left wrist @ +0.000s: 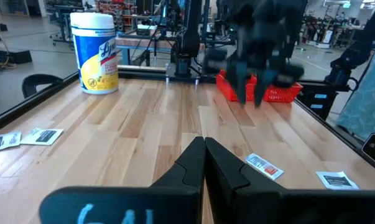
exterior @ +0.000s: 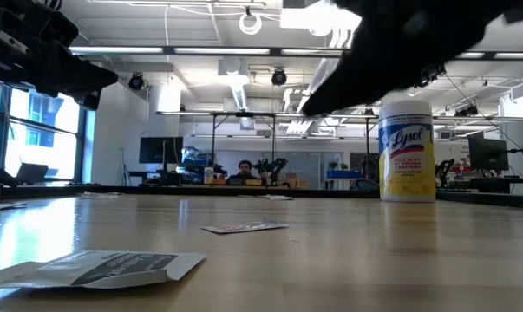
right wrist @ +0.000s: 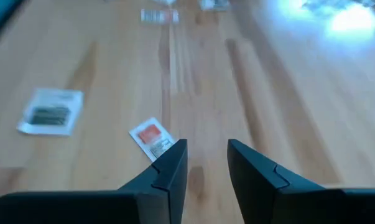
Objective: Pick & Place First Aid Supplies
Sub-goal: Put the white ointment pack into the top red bin
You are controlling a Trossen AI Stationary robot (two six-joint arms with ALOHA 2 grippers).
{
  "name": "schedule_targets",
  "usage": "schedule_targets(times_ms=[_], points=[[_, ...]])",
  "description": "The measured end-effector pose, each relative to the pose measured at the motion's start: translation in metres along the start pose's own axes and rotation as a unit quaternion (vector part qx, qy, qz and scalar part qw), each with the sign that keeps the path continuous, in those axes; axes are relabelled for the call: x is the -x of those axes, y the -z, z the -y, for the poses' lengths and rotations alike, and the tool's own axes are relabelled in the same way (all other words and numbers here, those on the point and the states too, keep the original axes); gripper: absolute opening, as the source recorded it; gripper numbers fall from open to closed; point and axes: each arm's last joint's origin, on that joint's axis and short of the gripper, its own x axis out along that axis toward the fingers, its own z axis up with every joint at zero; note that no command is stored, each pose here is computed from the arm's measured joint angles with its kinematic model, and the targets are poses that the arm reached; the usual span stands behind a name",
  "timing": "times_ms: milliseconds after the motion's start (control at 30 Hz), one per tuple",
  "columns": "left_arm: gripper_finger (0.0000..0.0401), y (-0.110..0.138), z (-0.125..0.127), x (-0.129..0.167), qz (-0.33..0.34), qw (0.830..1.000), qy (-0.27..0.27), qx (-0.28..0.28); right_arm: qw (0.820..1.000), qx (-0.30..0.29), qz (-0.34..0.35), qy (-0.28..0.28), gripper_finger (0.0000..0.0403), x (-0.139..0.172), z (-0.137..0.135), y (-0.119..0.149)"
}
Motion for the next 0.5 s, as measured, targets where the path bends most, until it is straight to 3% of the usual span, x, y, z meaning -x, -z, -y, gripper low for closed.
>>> schedule_targets(times_ms=[233, 500], points=[[0.0001, 0.000, 0.000, 0.000, 0.000, 1.000, 0.000, 0.000, 0.998, 0.023, -0.051, -0.022, 0.0132, -0.055, -0.003, 0.015], [0.0001, 0.000, 0.000, 0.000, 0.000, 1.000, 0.000, 0.000, 0.997, 0.021, -0.070, -0.022, 0.0167, -0.075, 0.000, 0.022]])
